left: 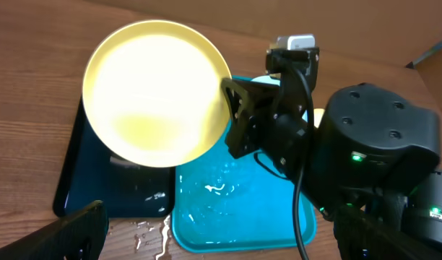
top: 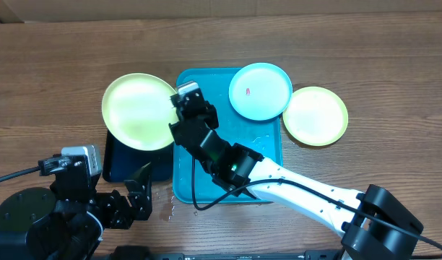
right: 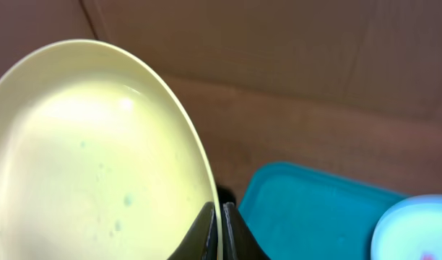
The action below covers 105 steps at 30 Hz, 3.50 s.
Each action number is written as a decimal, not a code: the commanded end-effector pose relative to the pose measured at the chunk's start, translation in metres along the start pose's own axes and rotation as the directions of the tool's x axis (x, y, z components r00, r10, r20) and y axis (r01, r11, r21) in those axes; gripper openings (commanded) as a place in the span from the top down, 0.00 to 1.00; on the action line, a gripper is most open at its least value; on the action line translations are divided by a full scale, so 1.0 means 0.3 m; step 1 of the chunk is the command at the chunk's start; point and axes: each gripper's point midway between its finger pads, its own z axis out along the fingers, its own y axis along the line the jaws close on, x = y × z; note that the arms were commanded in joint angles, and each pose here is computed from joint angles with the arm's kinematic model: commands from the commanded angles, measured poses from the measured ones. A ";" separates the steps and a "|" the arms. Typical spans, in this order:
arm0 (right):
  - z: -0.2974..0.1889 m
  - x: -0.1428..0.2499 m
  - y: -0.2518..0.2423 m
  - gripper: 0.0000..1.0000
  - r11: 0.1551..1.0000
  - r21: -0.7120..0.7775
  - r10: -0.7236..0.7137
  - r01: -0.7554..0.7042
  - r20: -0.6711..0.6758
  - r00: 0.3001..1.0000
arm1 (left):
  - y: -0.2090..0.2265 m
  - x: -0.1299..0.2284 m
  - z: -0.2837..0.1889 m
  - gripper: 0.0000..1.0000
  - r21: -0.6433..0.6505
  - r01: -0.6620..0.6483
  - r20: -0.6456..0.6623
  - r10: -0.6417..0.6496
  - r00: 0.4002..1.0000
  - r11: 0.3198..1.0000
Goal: Clean dirty plates on tray and stack at the side
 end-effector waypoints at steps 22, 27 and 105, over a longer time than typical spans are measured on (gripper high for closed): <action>-0.196 -0.079 -0.583 0.96 0.855 0.283 0.490 -0.434 -0.171 0.854 | -0.006 -0.007 -0.007 0.00 0.006 -0.004 0.008 0.004 1.000 1.000; -0.250 -0.001 -0.851 0.96 0.755 0.450 0.606 -0.477 -0.198 0.771 | -0.006 -0.007 -0.007 0.00 0.006 -0.004 0.008 0.004 1.000 1.000; -0.170 0.417 -1.061 0.59 0.857 0.413 0.483 -0.307 -0.441 0.756 | -0.006 -0.007 -0.007 0.00 0.006 -0.004 0.008 0.004 1.000 1.000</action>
